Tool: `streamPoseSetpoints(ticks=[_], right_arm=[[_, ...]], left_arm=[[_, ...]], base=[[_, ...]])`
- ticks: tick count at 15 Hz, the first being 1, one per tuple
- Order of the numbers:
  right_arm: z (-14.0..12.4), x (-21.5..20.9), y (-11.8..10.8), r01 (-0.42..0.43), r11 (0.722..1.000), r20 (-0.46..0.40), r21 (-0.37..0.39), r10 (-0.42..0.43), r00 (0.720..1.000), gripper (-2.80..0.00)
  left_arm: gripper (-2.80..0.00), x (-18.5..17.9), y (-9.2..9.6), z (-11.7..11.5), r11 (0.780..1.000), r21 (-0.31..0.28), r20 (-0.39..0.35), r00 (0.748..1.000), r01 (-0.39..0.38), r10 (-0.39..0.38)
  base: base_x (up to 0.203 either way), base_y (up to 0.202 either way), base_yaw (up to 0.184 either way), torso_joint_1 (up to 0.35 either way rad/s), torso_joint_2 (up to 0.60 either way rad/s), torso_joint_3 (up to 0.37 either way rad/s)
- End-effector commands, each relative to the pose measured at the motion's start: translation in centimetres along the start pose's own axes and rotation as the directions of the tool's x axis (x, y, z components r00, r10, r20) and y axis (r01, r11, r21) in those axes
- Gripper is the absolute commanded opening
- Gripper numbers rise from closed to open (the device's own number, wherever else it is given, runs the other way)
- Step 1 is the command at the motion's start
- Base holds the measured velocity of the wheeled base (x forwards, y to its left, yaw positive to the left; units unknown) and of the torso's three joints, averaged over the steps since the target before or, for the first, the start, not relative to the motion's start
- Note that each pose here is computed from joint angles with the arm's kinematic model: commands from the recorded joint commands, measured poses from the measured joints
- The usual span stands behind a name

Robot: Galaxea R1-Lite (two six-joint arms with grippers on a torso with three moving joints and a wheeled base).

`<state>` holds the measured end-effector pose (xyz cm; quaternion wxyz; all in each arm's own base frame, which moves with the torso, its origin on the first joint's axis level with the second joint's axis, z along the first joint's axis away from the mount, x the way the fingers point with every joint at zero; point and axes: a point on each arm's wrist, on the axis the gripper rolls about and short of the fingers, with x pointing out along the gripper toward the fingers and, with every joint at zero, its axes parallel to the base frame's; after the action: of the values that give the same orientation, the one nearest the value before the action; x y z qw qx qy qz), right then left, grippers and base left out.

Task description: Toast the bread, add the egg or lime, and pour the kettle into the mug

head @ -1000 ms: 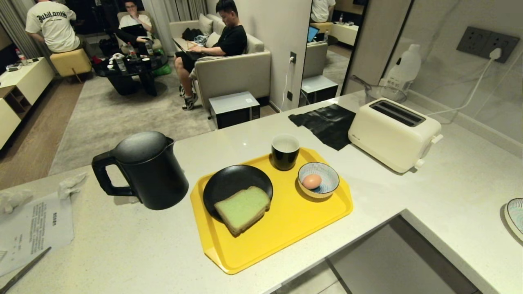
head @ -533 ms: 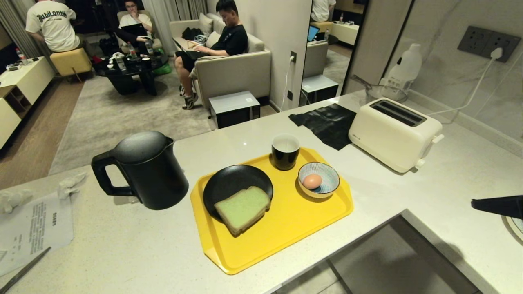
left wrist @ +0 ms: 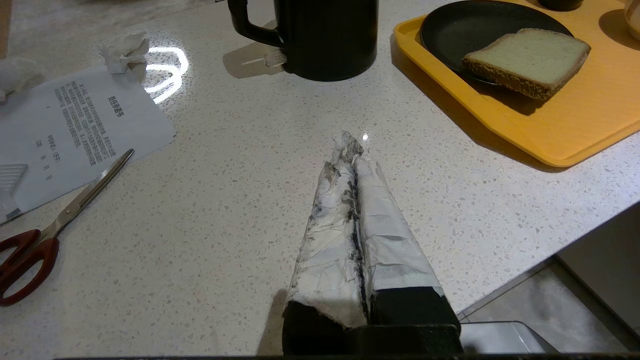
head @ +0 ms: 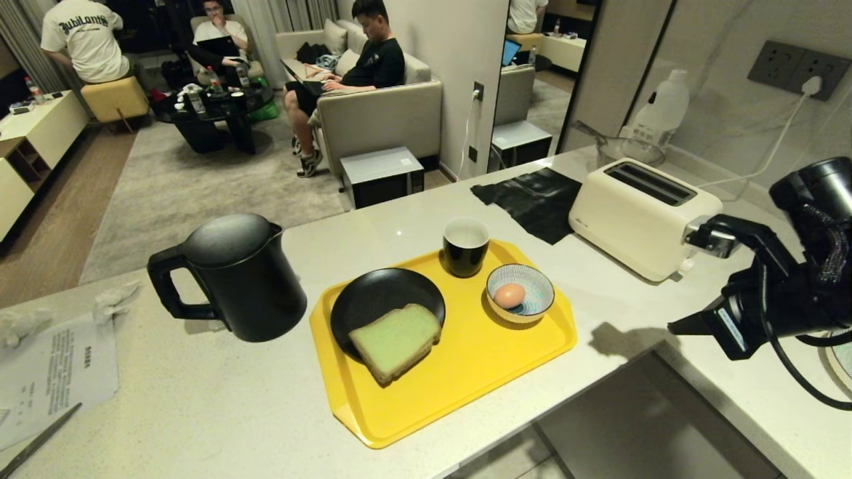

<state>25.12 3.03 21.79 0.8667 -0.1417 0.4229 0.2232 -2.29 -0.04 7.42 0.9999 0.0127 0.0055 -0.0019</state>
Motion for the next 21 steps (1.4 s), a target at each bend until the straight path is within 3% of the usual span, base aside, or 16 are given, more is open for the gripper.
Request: streamPoseSetpoints(ticks=[1,2,4,6,10,14,21], right_arm=[[-0.5,1.2,0.8,-0.002,0.996,-0.119,-0.094,-0.009,0.993,-2.80],[-0.9,1.3,0.9,0.035,0.989,-0.161,-0.147,-0.059,0.985,-2.80],[-1.6,2.0,1.5,0.006,0.973,-0.208,-0.229,-0.055,0.977,-2.80],[-1.5,3.3,2.4,-0.073,0.971,-0.225,-0.228,0.020,0.974,-2.80],[-0.7,5.3,4.3,-0.145,0.951,-0.196,-0.274,0.092,0.976,-2.80],[0.5,8.7,6.9,-0.141,0.952,-0.109,-0.272,0.115,0.987,-2.80],[0.6,10.1,9.7,-0.183,0.939,-0.145,-0.291,0.146,0.979,-2.80]], left_arm=[[-2.80,0.0,0.0,0.0,1.000,0.001,0.000,1.000,-0.001,0.001],[-2.80,0.0,0.0,0.0,1.000,0.001,0.000,1.000,-0.001,0.001],[-2.80,0.0,0.0,0.0,1.000,0.001,0.000,1.000,-0.001,0.001],[-2.80,0.0,0.0,0.0,1.000,0.001,0.000,1.000,-0.001,0.001],[-2.80,0.0,0.0,0.0,1.000,0.001,0.000,1.000,-0.001,0.001],[-2.80,0.0,0.0,0.0,1.000,0.001,0.000,1.000,-0.001,0.001],[-2.80,0.0,0.0,0.0,1.000,0.001,0.000,1.000,-0.001,0.001]], base=[[0.000,0.000,0.000,0.000,0.00,0.000],[0.000,0.000,0.000,0.000,0.00,0.000],[0.000,0.000,0.000,0.000,0.00,0.000],[0.000,0.000,0.000,0.000,0.00,0.000],[0.000,0.000,0.000,0.000,0.00,0.000],[0.000,0.000,0.000,0.000,0.00,0.000],[0.000,0.000,0.000,0.000,0.00,0.000]])
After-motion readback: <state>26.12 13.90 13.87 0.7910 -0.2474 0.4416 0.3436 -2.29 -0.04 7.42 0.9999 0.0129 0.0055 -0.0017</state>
